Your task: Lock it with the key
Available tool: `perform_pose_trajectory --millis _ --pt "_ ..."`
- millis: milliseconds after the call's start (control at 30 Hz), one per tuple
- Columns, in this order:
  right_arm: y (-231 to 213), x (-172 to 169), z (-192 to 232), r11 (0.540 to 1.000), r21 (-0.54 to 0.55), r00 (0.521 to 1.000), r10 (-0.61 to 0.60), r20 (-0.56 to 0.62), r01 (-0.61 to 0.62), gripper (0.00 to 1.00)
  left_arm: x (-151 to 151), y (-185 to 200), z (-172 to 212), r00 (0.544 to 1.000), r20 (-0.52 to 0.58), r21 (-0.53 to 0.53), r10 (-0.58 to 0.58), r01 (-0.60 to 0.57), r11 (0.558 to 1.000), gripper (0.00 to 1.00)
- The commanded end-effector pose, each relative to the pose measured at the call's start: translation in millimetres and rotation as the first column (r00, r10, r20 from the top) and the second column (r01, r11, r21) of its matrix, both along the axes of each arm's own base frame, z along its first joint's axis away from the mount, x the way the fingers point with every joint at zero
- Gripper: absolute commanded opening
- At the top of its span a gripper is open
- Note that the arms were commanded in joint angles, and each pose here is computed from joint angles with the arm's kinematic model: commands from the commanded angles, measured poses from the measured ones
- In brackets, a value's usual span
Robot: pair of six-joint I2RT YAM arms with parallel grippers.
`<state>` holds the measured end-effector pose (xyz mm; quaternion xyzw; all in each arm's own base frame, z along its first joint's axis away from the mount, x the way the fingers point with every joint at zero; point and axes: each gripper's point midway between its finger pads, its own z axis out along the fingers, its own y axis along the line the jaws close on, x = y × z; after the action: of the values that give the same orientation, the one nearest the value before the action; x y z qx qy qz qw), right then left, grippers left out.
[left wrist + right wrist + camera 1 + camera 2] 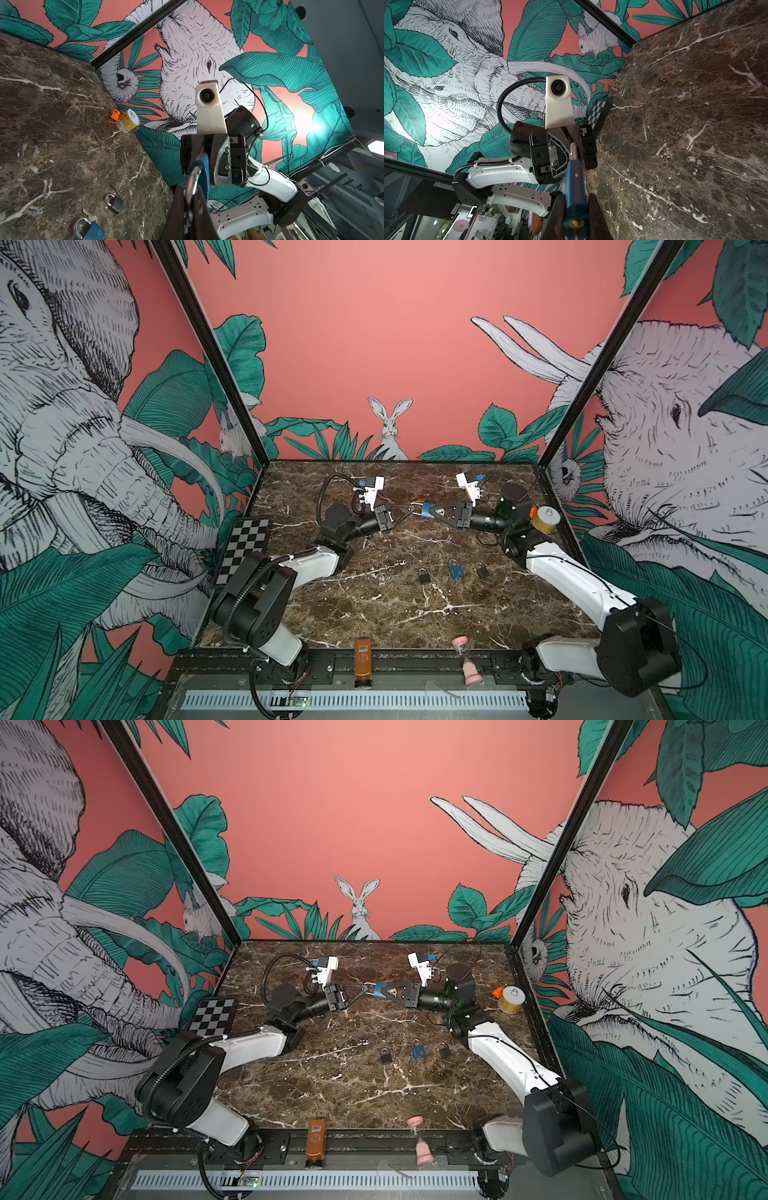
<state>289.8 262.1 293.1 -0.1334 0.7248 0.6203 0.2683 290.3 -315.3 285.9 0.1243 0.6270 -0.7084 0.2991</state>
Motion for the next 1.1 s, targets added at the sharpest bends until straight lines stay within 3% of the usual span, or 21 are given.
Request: perform_pose_trajectory --millis 0,100,267,433,533,667,1067 --pt "-8 -10 13 0.999 0.01 0.993 0.048 0.111 -0.049 0.0 -13 1 25 0.995 0.082 -0.033 -0.053 0.056 0.998 0.21" --pt "-15 -14 7 0.998 -0.001 0.994 0.056 0.097 -0.057 0.0 -18 2 24 0.994 0.082 -0.001 -0.065 0.066 0.998 0.22" --pt "-19 -19 -3 0.998 -0.011 0.995 0.064 0.075 -0.063 0.0 -24 3 25 0.993 0.086 0.027 -0.08 0.078 0.997 0.06" --pt "-19 -23 -2 0.997 0.004 0.994 0.075 0.081 -0.076 0.0 -24 2 22 0.993 0.082 0.042 -0.083 0.079 0.996 0.06" --pt "-20 -26 3 0.997 0.012 0.993 0.074 0.094 -0.076 0.0 -27 1 19 0.992 0.082 0.055 -0.1 0.095 0.994 0.13" --pt "-21 -32 10 0.996 0.017 0.991 0.085 0.101 -0.087 0.0 -25 3 8 0.993 0.081 0.106 -0.082 0.073 0.992 0.34" --pt "-22 -36 15 0.996 0.021 0.991 0.085 0.103 -0.088 0.0 -29 -3 15 0.988 0.111 0.098 -0.104 0.093 0.991 0.33"
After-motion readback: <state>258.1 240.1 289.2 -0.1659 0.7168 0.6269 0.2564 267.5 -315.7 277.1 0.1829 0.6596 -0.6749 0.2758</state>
